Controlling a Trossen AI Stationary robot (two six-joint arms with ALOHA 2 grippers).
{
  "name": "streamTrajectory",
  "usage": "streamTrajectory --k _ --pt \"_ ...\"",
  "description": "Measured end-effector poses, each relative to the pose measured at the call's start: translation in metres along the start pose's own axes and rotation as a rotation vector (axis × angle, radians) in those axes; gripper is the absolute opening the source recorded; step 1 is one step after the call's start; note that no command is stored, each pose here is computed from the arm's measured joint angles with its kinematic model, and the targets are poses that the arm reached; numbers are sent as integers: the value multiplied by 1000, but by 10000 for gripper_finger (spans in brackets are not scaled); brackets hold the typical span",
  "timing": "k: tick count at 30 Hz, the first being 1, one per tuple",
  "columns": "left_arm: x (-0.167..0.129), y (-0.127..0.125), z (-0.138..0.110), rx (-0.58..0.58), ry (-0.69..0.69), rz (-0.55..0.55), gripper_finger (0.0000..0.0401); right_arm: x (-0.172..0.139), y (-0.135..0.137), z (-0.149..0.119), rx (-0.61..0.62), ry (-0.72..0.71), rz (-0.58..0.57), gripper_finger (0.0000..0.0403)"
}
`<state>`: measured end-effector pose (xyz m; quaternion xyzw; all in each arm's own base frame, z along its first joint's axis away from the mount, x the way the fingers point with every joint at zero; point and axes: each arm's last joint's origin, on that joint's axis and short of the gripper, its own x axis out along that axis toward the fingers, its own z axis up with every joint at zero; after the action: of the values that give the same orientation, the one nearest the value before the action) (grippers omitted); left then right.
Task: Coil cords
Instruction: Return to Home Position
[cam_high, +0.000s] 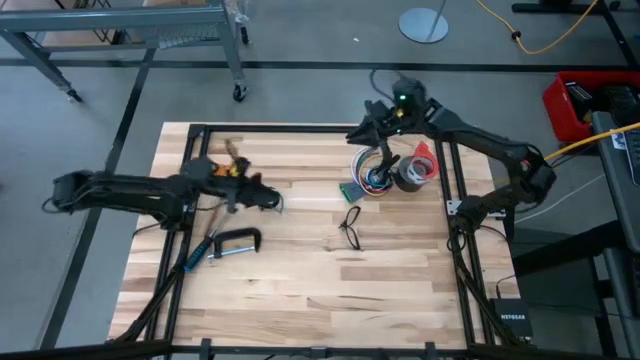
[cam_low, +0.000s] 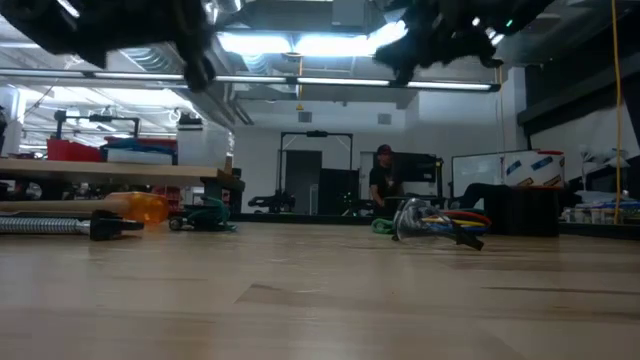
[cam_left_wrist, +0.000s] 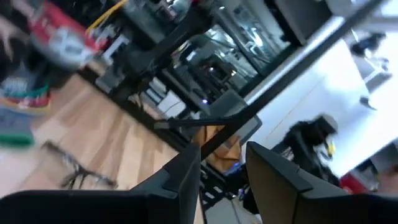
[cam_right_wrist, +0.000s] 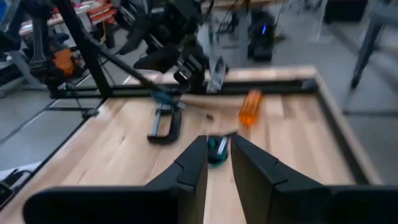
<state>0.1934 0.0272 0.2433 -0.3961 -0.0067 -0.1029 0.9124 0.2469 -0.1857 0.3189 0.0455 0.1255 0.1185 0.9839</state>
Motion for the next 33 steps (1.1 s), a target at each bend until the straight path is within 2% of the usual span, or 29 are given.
streamTrajectory --k 4,9,11,15,23,26,33 --pt "-30 -22 5 171 -9 -6 120 -22 23 23 -82 -51 -73 76" --pt "-70 -37 2 393 -89 125 120 -48 53 42 -135 -89 -172 76" --pt "-82 -39 -1 461 -127 168 120 -57 64 46 -138 -93 -195 76" --pt "-95 -34 -16 579 -157 134 120 -73 84 50 -121 -96 -223 76" --pt "-96 6 -54 621 -246 65 120 -98 114 56 -128 -133 -292 76" --pt "-96 7 -55 626 -236 73 120 -105 124 58 -148 -154 -313 76" --pt "-96 5 -55 735 -234 68 120 -126 148 57 -154 -184 -404 76"
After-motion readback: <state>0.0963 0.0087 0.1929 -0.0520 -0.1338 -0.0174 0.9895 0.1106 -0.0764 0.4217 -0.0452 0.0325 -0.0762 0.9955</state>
